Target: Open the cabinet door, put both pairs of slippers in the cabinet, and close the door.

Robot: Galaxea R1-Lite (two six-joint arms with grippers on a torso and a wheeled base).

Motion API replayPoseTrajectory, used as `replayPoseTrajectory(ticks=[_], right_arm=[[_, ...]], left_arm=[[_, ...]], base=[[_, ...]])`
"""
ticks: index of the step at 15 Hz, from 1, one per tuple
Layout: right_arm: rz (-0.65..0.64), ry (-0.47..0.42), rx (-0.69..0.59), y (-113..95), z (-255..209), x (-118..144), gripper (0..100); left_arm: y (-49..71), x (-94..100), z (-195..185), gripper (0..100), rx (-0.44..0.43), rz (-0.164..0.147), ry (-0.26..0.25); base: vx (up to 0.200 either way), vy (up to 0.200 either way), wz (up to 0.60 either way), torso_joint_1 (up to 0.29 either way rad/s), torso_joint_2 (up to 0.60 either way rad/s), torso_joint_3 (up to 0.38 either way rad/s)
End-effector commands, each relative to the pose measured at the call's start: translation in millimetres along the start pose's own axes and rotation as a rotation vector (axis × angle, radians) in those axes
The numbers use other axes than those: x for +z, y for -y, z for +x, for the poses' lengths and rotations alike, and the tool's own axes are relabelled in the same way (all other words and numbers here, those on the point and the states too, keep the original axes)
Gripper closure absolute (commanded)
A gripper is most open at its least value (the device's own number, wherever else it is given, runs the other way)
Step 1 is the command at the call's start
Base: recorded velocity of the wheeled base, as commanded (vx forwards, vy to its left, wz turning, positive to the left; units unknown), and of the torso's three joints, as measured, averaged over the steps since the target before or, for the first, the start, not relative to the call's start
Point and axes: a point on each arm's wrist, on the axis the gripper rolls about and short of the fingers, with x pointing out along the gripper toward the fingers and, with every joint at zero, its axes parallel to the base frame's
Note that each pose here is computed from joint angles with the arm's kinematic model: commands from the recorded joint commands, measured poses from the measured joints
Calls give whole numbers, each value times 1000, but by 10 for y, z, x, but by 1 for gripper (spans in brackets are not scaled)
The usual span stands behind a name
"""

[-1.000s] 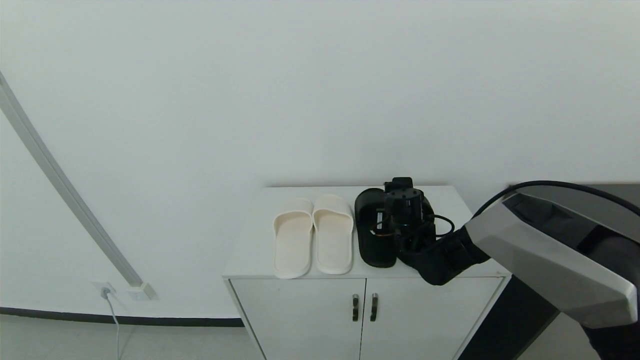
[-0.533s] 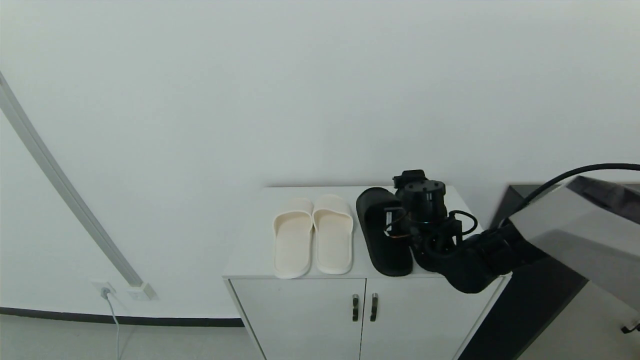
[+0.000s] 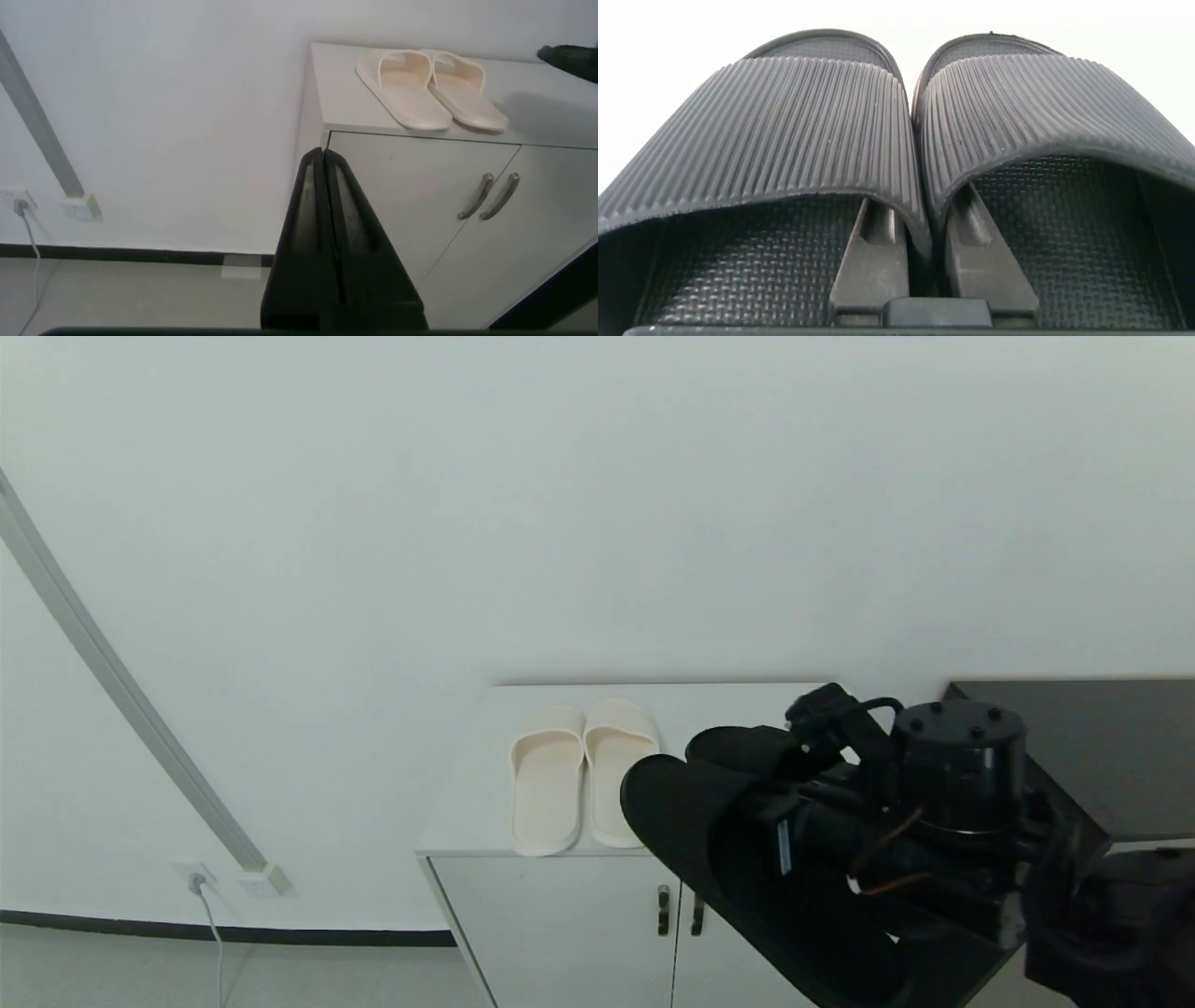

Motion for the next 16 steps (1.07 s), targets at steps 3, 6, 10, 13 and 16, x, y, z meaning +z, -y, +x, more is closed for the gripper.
replayPoseTrajectory(ticks=[3, 6, 10, 13, 16], right_arm=[[-23, 46, 127, -98, -419, 54, 100], [-25, 21, 130, -104, -405, -11, 100], [-26, 10, 131, -106, -404, -39, 100], [-26, -1, 135, -106, -399, -68, 100], [-28, -23, 128, -99, -384, -122, 100]], left_arm=[[0, 0, 1, 100, 1, 0, -1], [0, 0, 0, 100, 1, 0, 0], [0, 0, 1, 100, 1, 0, -1], [0, -4, 2, 100, 1, 0, -3], [0, 0, 1, 100, 1, 0, -1]], base=[[0, 0, 0, 0, 0, 0], [0, 0, 0, 0, 0, 0], [-200, 0, 0, 7, 4, 1], [-133, 0, 0, -6, -5, 6], [0, 0, 0, 0, 0, 0]])
